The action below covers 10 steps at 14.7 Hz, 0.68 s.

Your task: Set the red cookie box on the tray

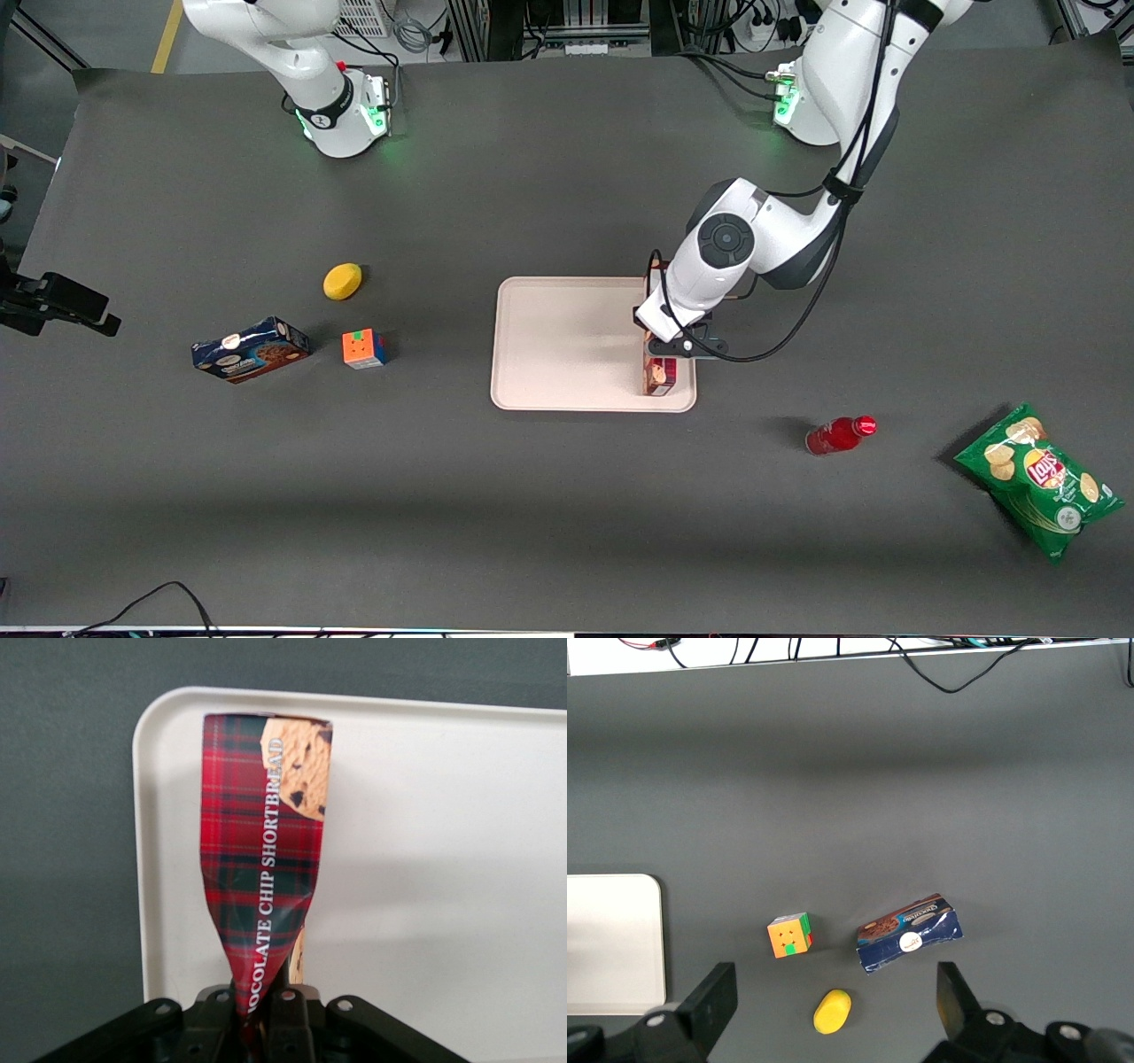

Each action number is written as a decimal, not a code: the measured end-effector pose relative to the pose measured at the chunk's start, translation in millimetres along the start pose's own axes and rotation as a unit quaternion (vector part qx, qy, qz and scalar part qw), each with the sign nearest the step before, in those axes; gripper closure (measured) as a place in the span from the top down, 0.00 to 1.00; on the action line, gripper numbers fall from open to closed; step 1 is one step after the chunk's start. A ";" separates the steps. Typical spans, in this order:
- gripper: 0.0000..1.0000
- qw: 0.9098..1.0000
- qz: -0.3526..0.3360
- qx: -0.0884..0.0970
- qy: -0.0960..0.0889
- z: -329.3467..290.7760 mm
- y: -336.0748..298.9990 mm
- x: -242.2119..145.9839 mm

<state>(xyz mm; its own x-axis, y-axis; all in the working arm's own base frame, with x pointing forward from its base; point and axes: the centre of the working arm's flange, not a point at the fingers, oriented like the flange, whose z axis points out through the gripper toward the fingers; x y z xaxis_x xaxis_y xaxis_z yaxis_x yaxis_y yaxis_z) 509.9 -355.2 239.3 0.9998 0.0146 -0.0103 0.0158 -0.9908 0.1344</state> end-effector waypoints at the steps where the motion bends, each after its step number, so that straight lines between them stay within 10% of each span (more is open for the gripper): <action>1: 0.10 1.000 -0.003 0.001 -0.001 1.8 0.2 -0.5; 5: 0.12 1.000 -0.007 0.001 -0.002 3.0 -0.2 -0.6; 10: 0.42 1.000 -0.011 0.001 -0.001 2.2 -0.7 0.8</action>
<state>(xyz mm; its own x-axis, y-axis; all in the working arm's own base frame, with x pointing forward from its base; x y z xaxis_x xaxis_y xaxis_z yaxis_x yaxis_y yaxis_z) 510.7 -354.8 236.9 0.9993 0.0354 -0.0149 0.0371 -0.9905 0.1328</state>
